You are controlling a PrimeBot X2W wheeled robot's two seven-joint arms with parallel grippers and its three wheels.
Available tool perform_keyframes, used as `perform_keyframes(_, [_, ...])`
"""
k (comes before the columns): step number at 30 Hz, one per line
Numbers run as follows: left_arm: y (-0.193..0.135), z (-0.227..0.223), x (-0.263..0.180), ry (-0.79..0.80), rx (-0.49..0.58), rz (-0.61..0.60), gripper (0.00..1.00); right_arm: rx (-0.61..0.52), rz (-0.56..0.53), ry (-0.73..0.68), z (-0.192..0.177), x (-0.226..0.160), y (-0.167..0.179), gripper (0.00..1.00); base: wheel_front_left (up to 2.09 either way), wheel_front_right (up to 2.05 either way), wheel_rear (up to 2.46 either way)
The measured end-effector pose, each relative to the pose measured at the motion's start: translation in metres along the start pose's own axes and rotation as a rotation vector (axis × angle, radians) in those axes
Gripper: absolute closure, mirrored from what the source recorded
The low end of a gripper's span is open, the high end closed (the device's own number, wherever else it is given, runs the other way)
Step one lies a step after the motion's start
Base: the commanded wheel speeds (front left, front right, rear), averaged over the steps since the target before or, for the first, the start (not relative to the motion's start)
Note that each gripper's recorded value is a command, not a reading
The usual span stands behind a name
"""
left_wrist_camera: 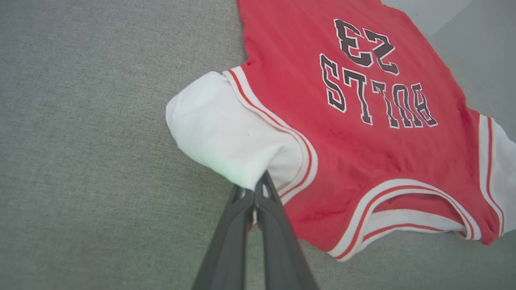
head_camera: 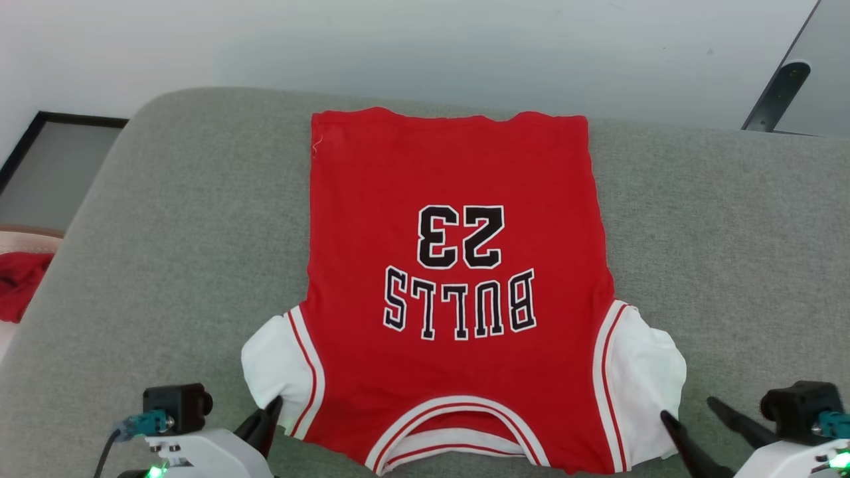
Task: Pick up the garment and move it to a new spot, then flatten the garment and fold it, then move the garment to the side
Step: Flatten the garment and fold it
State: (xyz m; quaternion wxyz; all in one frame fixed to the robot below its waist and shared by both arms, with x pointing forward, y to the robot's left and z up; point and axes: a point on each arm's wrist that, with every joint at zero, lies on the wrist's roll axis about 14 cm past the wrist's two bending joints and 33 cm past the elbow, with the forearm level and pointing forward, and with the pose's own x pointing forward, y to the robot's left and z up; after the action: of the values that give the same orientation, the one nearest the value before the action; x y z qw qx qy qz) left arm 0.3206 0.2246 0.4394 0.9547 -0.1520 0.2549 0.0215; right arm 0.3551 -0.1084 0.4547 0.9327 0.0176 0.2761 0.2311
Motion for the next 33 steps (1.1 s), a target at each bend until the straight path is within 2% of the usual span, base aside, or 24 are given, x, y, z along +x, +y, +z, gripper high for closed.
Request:
perform_keyframes(4, [0.001, 0.0, -0.001, -0.009, 0.002, -0.002, 1.0, -0.03, 0.002, -0.051, 0.016, -0.006, 0.0, 0.0, 0.0, 0.0, 0.0])
perform_keyframes(11, [-0.002, 0.003, -0.004, -0.037, -0.012, -0.012, 1.0, -0.123, 0.011, -0.304, 0.085, -0.01, 0.007, 0.0, 0.0, 0.0, 0.0])
perform_keyframes(18, [-0.011, 0.008, -0.006, -0.056, -0.012, -0.038, 1.0, -0.231, 0.033, -0.426, 0.151, 0.017, 0.011, 0.0, 0.0, 0.0, 0.0])
perform_keyframes(20, [-0.016, 0.009, -0.006, -0.058, -0.007, -0.054, 1.0, -0.274, 0.026, -0.435, 0.168, 0.029, 0.007, 0.0, 0.0, 0.0, 0.0])
perform_keyframes(28, [-0.03, 0.022, -0.003, -0.104, -0.021, -0.085, 1.0, -0.314, 0.034, -0.459, 0.231, 0.082, 0.002, 0.0, 0.0, 0.0, 0.0])
perform_keyframes(33, [-0.032, 0.022, 0.004, -0.115, -0.034, -0.083, 1.0, -0.307, 0.047, -0.323, 0.236, 0.13, -0.002, 0.0, 0.0, 0.0, 0.0])
